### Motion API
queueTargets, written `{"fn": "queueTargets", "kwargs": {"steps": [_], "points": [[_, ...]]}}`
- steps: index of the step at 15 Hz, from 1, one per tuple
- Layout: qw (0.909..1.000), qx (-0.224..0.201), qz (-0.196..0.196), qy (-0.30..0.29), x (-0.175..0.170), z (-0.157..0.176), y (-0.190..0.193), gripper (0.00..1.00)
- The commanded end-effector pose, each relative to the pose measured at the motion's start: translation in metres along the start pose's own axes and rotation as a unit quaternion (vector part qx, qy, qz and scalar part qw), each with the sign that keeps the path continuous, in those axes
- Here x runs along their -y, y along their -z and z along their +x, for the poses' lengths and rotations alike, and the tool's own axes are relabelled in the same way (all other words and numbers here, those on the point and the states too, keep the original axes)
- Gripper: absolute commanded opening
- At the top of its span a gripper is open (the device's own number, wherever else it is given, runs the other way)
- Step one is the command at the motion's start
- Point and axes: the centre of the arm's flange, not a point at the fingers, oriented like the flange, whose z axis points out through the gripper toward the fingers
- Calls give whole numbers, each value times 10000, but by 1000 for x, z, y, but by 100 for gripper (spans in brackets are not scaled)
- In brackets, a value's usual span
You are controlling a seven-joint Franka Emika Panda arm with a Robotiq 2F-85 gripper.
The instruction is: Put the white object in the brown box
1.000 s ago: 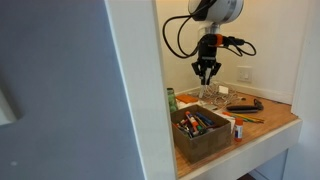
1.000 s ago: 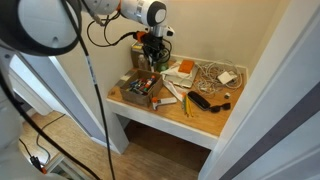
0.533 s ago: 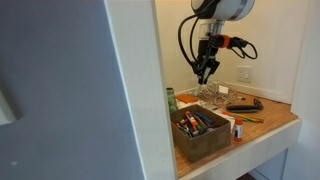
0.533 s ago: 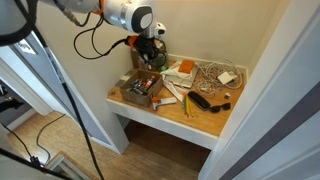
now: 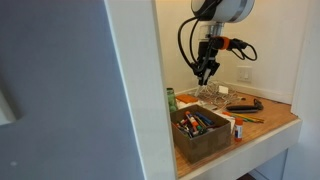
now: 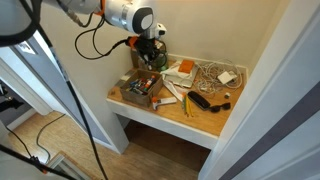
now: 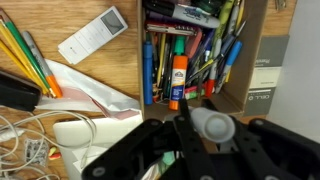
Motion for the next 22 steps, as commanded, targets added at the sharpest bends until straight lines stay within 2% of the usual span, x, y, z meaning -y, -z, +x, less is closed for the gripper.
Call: {"fn": "queueTargets", "kwargs": {"steps": [1, 12, 18, 22], "points": [[9999, -40, -6, 110, 15, -16, -10, 5], [9961, -783, -260, 316, 48, -51, -69, 5], [9878, -1417, -319, 571, 60, -69, -99, 5], [9833, -1634, -432, 676, 61, -78, -115, 5]]}}
